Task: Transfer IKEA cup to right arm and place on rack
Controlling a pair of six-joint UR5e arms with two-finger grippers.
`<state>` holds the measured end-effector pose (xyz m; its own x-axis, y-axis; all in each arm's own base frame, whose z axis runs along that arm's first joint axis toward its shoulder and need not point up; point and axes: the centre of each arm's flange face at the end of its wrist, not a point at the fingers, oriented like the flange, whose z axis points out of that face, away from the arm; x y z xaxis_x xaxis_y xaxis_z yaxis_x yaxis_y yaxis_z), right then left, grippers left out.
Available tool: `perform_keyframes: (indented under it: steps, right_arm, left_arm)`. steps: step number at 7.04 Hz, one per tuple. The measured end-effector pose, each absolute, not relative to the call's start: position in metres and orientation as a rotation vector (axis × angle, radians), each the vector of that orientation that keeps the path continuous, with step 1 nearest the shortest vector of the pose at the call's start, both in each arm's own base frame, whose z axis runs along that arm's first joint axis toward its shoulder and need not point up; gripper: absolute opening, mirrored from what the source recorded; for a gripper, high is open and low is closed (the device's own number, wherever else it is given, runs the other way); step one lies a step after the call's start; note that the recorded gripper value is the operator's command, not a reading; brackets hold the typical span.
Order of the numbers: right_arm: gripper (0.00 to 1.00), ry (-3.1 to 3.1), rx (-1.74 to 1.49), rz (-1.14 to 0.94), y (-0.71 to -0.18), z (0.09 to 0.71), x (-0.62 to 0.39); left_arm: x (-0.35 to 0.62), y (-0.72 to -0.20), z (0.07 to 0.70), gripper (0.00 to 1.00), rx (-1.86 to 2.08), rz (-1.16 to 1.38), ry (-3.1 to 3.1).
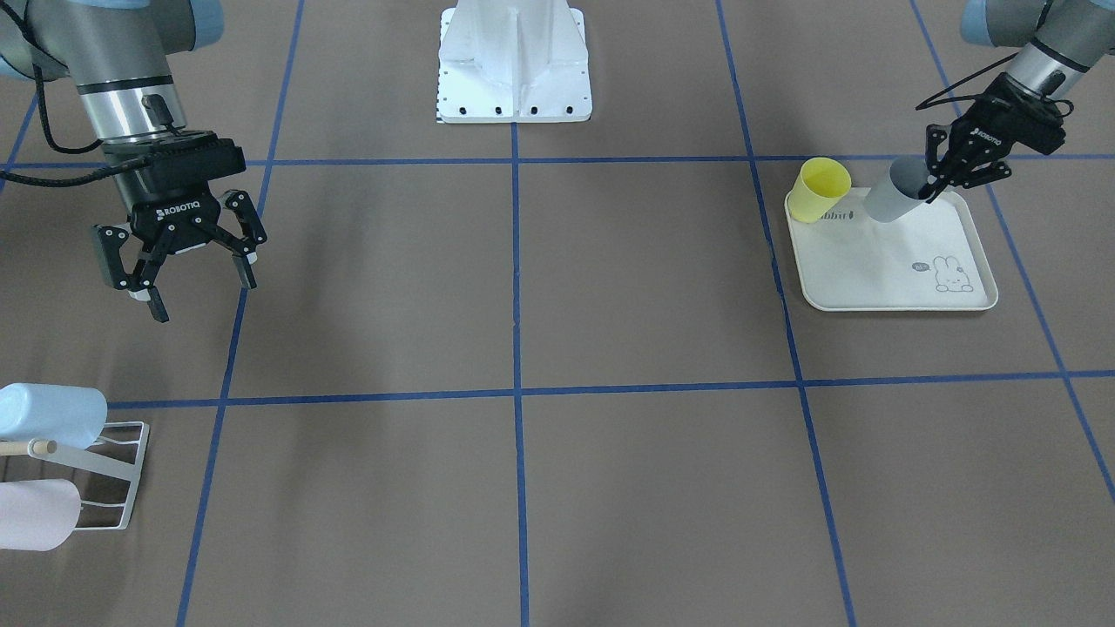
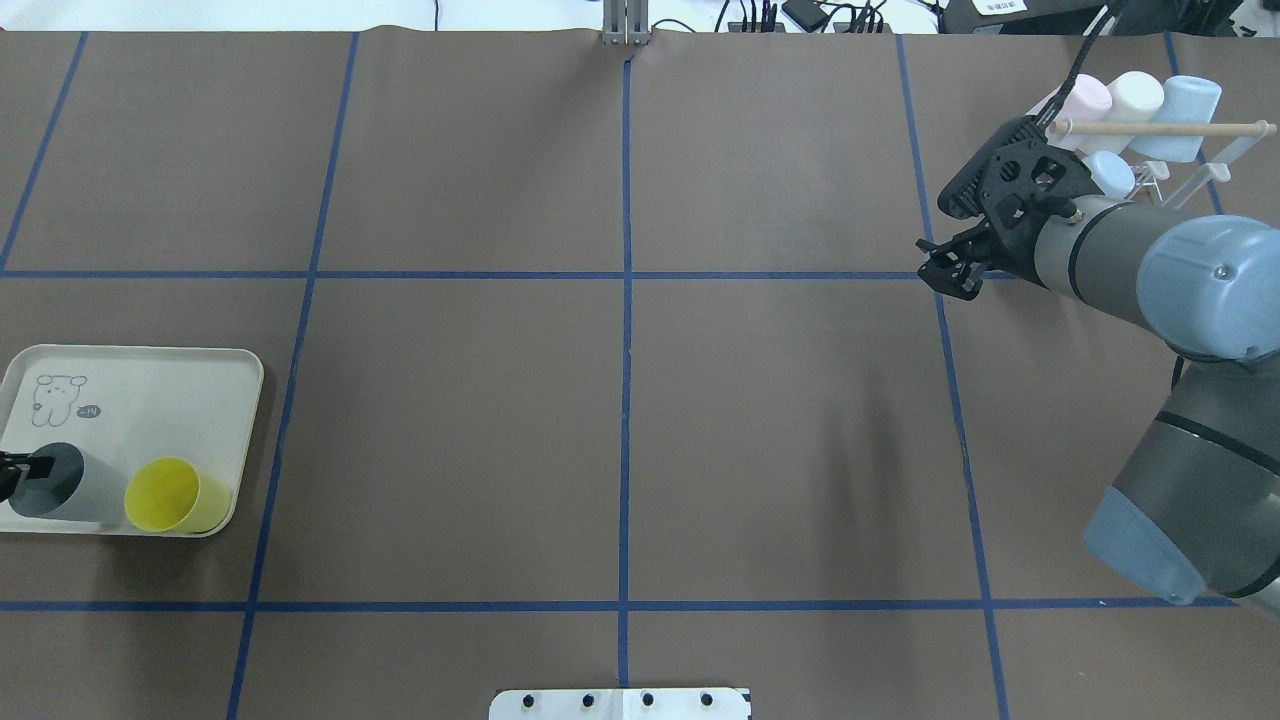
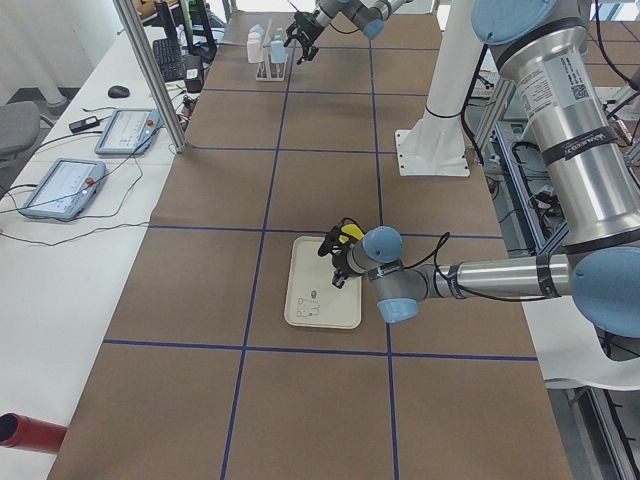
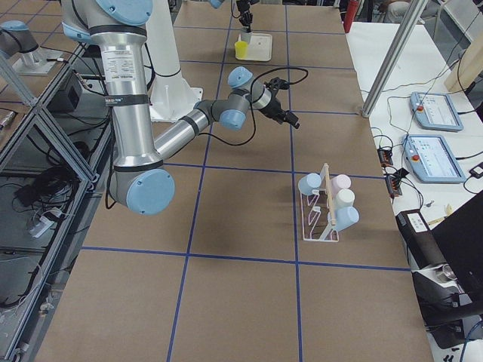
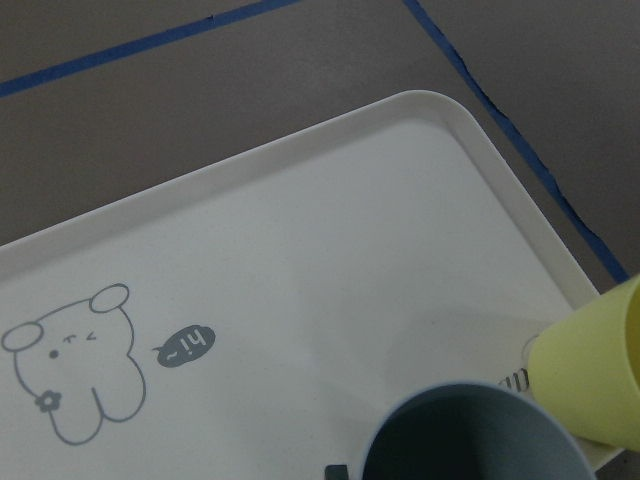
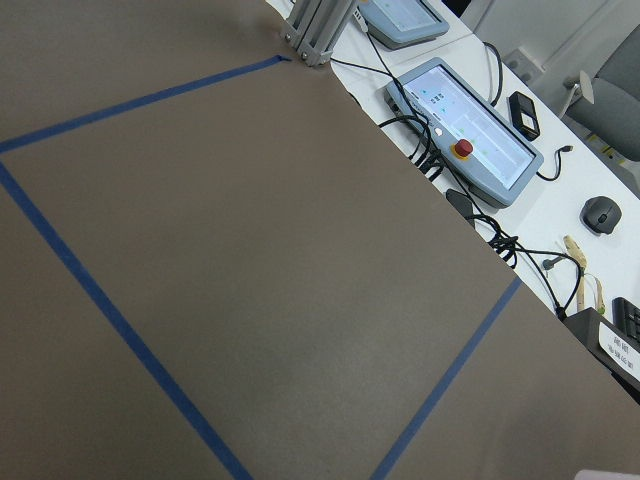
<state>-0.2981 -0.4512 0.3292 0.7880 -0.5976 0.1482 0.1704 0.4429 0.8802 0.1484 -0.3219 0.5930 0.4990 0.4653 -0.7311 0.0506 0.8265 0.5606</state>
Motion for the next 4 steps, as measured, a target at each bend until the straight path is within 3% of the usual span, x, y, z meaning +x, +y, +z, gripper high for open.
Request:
perform_keyframes:
  steps: [4]
  right_arm:
    - [1.00,-0.684,1.116,-0.413,-0.432,0.316,-0.322]
  left_arm:
    - [0.181,-0.397,0.463,0.00,0.448,-0.002,1.356]
